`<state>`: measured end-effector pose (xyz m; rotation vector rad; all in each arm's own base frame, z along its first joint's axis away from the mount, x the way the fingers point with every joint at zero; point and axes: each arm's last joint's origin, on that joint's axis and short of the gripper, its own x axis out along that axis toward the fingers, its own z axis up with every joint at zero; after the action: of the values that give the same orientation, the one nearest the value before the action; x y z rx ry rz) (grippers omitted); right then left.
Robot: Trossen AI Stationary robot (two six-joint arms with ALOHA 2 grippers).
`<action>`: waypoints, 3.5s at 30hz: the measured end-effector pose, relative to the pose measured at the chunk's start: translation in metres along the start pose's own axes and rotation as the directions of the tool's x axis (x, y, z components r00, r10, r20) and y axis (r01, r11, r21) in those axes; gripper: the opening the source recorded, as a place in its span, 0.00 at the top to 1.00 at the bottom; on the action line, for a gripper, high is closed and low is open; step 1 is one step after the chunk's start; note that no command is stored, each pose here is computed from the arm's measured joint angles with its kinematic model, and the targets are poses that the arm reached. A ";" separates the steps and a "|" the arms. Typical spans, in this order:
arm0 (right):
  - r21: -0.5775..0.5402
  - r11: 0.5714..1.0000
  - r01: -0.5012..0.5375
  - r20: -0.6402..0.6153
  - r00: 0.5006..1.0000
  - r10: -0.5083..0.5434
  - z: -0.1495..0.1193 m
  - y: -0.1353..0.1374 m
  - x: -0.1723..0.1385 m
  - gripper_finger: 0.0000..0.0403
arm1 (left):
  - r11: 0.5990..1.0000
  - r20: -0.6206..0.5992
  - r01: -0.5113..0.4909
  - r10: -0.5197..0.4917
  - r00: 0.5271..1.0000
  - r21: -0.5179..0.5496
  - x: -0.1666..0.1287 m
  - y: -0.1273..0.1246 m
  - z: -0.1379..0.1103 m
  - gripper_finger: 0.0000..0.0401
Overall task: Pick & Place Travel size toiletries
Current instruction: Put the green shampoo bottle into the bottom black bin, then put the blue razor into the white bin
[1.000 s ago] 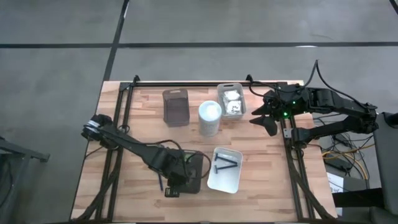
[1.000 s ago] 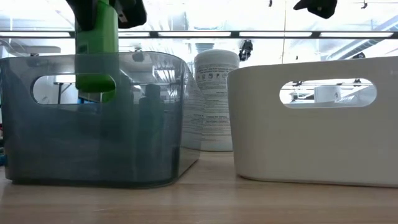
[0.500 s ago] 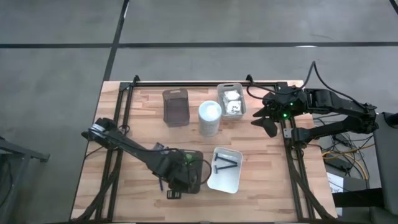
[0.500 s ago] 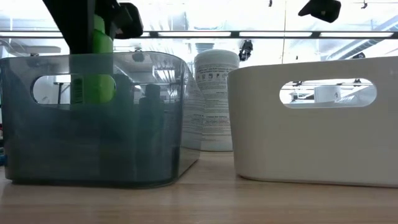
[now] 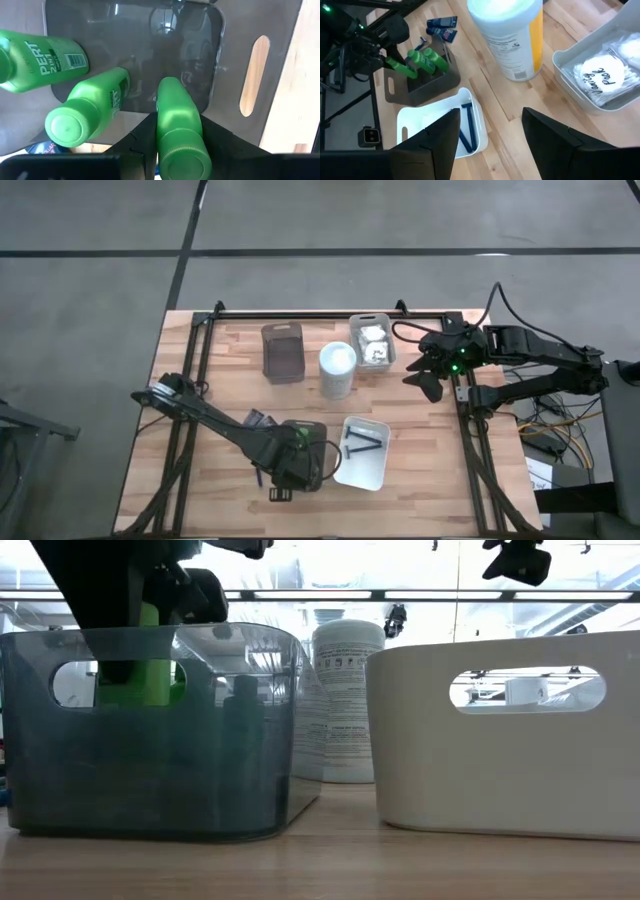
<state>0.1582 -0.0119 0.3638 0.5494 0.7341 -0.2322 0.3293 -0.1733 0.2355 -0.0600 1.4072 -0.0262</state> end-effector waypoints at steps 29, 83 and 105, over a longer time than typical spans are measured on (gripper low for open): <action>0.026 1.000 -0.007 0.010 1.000 0.007 0.000 0.000 -0.001 0.54 | 0.998 0.008 0.058 -0.058 0.998 -0.018 0.001 -0.002 0.002 0.46; -0.452 0.873 -0.183 0.392 0.838 0.379 -0.061 -0.027 -0.079 0.80 | 0.833 0.753 0.292 0.206 0.625 -0.470 -0.113 0.114 -0.157 0.53; -0.327 0.910 -0.255 0.413 0.828 0.380 -0.084 -0.044 -0.028 0.91 | 0.649 0.375 0.417 -0.213 0.902 -0.636 -0.010 0.107 -0.183 0.53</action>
<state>0.0729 -0.0019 0.3150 0.3367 0.1817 0.0509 0.1458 -0.0706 0.2094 -0.9356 1.0418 0.2295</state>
